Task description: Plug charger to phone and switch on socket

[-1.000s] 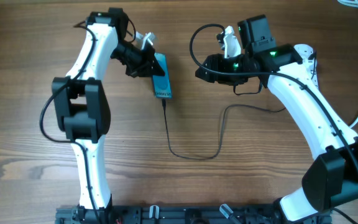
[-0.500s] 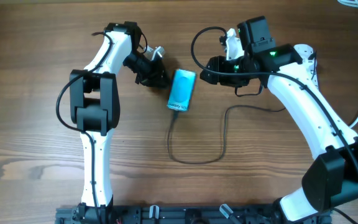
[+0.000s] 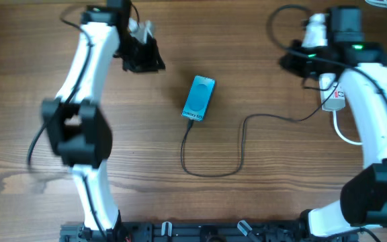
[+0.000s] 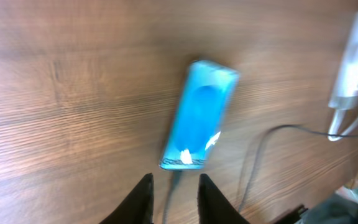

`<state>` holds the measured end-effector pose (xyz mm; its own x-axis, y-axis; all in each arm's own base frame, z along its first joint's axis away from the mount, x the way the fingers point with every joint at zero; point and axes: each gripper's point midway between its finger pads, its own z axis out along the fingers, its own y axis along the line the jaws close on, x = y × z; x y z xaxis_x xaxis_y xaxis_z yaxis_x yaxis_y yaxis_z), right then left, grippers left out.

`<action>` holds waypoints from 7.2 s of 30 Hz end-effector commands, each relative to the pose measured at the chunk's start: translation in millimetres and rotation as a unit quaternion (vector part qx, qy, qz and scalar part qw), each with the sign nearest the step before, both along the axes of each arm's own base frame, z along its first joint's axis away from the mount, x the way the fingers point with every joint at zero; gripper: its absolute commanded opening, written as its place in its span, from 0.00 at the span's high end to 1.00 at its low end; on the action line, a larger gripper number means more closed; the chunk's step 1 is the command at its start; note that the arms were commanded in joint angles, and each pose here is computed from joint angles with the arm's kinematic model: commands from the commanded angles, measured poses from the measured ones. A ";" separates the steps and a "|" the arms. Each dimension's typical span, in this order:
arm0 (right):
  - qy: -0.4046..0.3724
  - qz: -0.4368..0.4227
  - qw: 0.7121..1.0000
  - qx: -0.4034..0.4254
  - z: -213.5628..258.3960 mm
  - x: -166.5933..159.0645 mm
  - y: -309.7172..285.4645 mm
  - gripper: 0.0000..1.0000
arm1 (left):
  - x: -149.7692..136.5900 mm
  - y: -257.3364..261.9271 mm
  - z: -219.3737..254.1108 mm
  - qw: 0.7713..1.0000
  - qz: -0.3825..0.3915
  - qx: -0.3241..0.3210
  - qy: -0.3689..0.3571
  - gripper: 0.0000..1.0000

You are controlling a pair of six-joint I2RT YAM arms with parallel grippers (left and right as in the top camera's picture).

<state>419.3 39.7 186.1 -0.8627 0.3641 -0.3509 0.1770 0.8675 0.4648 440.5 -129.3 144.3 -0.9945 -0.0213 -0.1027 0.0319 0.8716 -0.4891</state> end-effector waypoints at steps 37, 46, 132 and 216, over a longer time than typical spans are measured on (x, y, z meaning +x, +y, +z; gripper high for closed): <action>0.058 -0.158 0.986 -0.009 -164.1 31.3 -206.8 0.96 | -23.9 7.4 128.8 0.987 0.011 0.001 -0.159 0.00; 0.049 -0.153 0.987 -0.022 -169.8 39.3 -205.7 0.95 | -23.9 7.4 128.8 0.987 0.011 0.001 -0.159 0.00; -0.511 0.034 0.838 -0.188 54.6 -170.3 1.8 0.00 | -23.9 7.4 128.8 0.987 0.011 0.001 -0.159 0.00; -0.521 -0.011 0.847 -0.106 -8.9 -177.0 5.5 0.00 | -197.6 80.1 19.7 0.752 0.083 0.100 -0.647 0.00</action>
<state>242.4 46.3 175.1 -0.0469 0.1986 -0.9790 -0.2224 0.9534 0.2041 243.2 -52.4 174.8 -0.0275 -0.0058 -0.9996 0.2658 0.9639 -0.0129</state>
